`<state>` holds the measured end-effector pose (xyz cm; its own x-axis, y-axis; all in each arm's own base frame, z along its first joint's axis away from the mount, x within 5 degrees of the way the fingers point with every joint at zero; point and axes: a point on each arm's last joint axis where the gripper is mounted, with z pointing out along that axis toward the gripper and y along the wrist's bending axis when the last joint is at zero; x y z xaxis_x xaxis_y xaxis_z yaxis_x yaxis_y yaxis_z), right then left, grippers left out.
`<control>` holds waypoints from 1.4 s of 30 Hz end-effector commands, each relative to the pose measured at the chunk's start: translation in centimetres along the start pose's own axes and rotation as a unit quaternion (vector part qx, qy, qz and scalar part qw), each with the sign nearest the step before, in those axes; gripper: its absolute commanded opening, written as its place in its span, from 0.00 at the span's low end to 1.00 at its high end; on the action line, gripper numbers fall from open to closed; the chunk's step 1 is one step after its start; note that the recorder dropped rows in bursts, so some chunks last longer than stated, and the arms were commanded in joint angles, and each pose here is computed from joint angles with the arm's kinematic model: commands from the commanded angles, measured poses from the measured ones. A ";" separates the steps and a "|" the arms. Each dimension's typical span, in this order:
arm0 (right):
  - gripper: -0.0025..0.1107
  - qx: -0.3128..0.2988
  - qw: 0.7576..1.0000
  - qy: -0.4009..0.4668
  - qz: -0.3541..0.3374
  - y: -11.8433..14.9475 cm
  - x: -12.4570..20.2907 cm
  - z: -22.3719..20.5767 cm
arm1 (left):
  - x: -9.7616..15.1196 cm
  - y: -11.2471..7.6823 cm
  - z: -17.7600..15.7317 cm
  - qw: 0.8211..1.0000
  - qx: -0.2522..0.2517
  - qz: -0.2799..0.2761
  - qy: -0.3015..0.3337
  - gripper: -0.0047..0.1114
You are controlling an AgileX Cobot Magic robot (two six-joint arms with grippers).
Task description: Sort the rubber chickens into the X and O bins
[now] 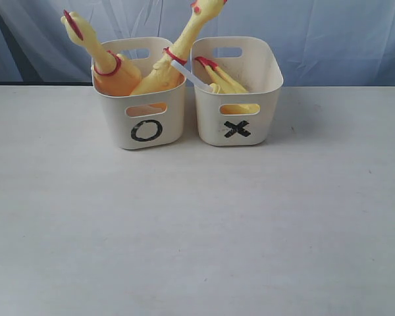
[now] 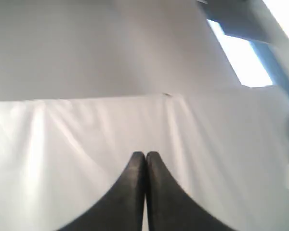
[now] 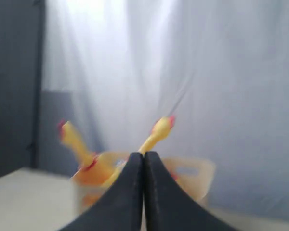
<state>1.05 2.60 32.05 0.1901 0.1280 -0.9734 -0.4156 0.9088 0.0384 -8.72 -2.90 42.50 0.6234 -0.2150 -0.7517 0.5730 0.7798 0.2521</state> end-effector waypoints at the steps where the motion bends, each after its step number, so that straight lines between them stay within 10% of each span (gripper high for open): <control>1: 0.02 0.139 0.977 -0.141 -0.085 -2.2 -2.6 -0.7 | -1.6 4.6 -1.6 0.959 -0.267 -0.008 -0.094 0.04; 7: 0.02 0.255 0.887 -0.325 -0.209 -2.8 -6.1 -3.1 | -2.4 7.4 -4.6 0.869 -0.468 -0.008 -0.160 0.04; 10: 0.02 0.280 0.861 -0.373 -0.200 -3.0 -6.8 -4.0 | -2.4 7.2 -4.4 0.877 -0.454 -0.008 -0.156 0.04; 13: 0.02 0.274 0.860 -0.367 -0.223 -2.8 -6.8 -3.9 | -1.0 6.2 -2.6 0.925 -0.364 -0.007 -0.109 0.04; 18: 0.02 0.261 0.859 -0.352 -0.264 -2.3 -6.7 -3.5 | 3.6 6.9 -2.0 0.922 -0.379 -0.060 -0.048 0.04; 21: 0.02 0.261 0.859 -0.352 -0.264 -2.3 -6.7 -3.5 | 5.9 7.2 -2.8 0.806 -0.415 -0.412 -0.088 0.04; 24: 0.02 0.261 0.859 -0.353 -0.264 -2.3 -6.7 -3.6 | 7.2 6.6 -2.8 0.706 -0.413 -0.569 -0.087 0.04; 34: 0.02 0.261 0.858 -0.354 -0.266 -2.3 -6.7 -3.6 | 9.1 6.4 -2.5 0.700 -0.389 -0.595 -0.075 0.04; 39: 0.02 0.260 0.859 -0.350 -0.269 -2.4 -6.5 -3.5 | 14.1 6.1 -3.0 0.655 -0.399 -0.641 -0.038 0.04; 42: 0.02 0.248 0.864 -0.307 -0.312 -2.6 -3.8 -2.2 | 16.7 5.6 -3.3 0.595 -0.381 -0.706 -0.043 0.04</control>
<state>-1.49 -1.49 36.52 0.7755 -0.3525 -0.5239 0.3285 0.9338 -0.1419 2.68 0.21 30.34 -0.0991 -0.9914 0.0860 0.1660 -0.1017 -0.9809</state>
